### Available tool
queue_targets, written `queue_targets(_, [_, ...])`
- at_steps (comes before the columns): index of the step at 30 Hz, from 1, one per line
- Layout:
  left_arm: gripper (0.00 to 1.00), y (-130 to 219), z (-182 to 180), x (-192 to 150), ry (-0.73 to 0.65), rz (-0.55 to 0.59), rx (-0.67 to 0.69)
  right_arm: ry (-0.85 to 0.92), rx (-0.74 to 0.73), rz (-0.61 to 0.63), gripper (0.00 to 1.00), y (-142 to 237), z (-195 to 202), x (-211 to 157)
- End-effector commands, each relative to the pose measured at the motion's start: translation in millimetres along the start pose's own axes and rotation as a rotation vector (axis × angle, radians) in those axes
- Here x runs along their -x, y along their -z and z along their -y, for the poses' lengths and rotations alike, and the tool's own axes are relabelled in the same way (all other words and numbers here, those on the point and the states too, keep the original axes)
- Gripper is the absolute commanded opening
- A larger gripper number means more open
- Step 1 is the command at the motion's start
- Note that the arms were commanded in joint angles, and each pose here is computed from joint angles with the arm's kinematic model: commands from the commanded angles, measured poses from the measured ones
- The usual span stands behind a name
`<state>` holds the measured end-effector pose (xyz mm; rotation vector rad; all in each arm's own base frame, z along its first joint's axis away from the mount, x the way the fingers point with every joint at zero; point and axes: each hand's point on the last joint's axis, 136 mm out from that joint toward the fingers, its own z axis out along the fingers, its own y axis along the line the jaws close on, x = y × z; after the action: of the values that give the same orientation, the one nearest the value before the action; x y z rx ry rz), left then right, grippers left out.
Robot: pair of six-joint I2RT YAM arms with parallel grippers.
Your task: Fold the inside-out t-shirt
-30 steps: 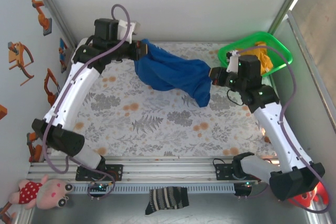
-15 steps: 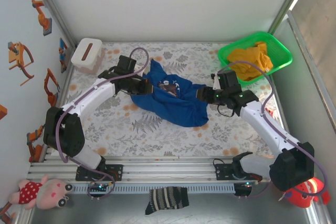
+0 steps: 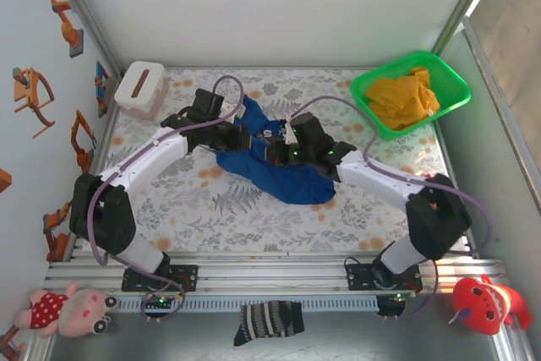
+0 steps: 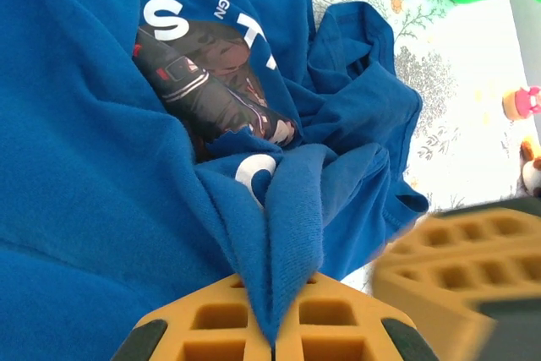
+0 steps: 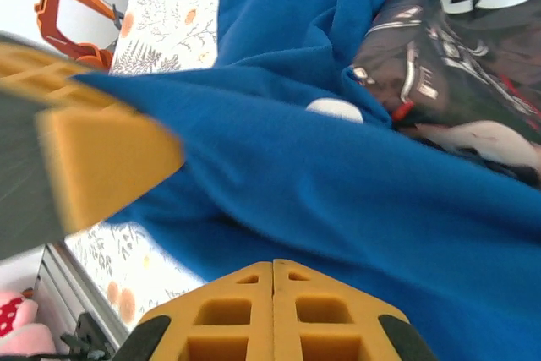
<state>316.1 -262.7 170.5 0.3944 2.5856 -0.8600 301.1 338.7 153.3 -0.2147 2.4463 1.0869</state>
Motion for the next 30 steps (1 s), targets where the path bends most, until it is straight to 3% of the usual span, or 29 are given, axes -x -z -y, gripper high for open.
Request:
queue_targets(1, [0.00, 17, 19, 14, -0.022, 0.050, -0.033, -0.060, 0.127, 0.039, 0.00, -31, -23, 18])
queue_targets(6, [0.00, 23, 27, 14, -0.029, 0.059, -0.052, -0.121, 0.026, 0.033, 0.00, -72, 10, 19])
queue_targets(10, [0.00, 34, 33, 15, -0.033, 0.080, -0.063, -0.174, -0.177, 0.065, 0.66, -73, 50, 19])
queue_targets(11, [0.00, 37, 35, 15, -0.032, 0.085, -0.069, -0.196, -0.231, 0.068, 0.98, -71, 59, 17])
queue_targets(14, [0.00, 44, 43, 17, -0.028, 0.100, -0.097, -0.239, -0.356, 0.090, 0.99, -62, 79, 14])
queue_targets(19, [0.00, 55, 55, 19, -0.021, 0.122, -0.146, -0.296, -0.427, 0.126, 0.99, -73, 91, 24])
queue_targets(22, [0.00, 58, 60, 19, -0.017, 0.119, -0.169, -0.260, -0.374, 0.150, 0.97, -86, 83, 39])
queue_targets(23, [0.00, 58, 60, 18, -0.015, 0.117, -0.170, -0.243, -0.347, 0.152, 0.89, -88, 77, 44])
queue_targets(25, [0.00, 58, 58, 16, -0.009, 0.113, -0.167, -0.208, -0.288, 0.147, 0.64, -88, 68, 49])
queue_targets(29, [0.00, 55, 47, 14, 0.027, 0.114, -0.154, -0.173, -0.231, 0.138, 0.00, -67, 63, 50])
queue_targets(30, [0.00, 54, 41, 15, 0.044, 0.118, -0.140, -0.167, -0.228, 0.142, 0.00, -56, 63, 50])
